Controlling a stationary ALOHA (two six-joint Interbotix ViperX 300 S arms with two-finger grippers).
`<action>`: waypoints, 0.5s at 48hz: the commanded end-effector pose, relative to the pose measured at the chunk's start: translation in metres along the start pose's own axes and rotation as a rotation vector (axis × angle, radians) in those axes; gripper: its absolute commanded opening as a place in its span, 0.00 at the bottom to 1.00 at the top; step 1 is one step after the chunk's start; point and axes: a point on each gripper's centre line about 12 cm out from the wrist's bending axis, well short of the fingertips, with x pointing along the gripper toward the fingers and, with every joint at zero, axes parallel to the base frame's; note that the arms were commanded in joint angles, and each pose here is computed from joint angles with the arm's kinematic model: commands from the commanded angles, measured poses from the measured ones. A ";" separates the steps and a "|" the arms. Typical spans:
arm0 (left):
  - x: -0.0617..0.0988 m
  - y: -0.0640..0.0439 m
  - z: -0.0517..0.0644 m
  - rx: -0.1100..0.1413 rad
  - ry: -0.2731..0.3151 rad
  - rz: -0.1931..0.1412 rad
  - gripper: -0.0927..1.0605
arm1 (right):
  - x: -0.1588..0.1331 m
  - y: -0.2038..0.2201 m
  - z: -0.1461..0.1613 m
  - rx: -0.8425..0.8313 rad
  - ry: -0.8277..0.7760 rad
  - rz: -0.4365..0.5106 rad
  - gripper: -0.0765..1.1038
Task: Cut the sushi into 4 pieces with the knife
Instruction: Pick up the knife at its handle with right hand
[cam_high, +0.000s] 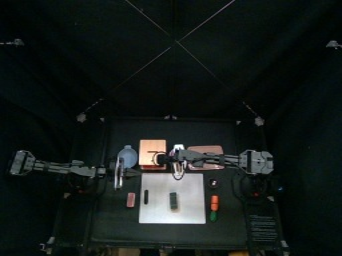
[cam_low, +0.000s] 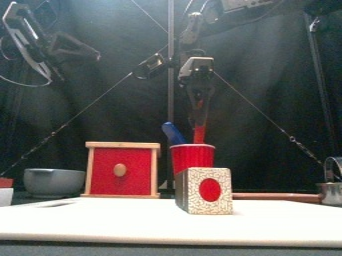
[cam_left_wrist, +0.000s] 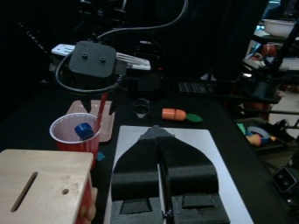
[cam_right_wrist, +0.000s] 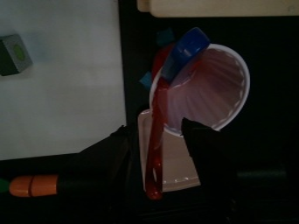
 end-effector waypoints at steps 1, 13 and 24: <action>0.002 0.000 0.004 0.000 -0.014 0.002 0.07 | -0.014 -0.006 0.000 -0.002 -0.028 -0.008 0.66; 0.001 0.000 0.002 -0.002 -0.008 0.002 0.07 | -0.014 -0.009 0.004 -0.008 -0.006 -0.012 0.56; 0.001 0.000 0.003 0.000 -0.009 0.002 0.07 | -0.017 -0.013 0.005 -0.013 0.003 -0.005 0.35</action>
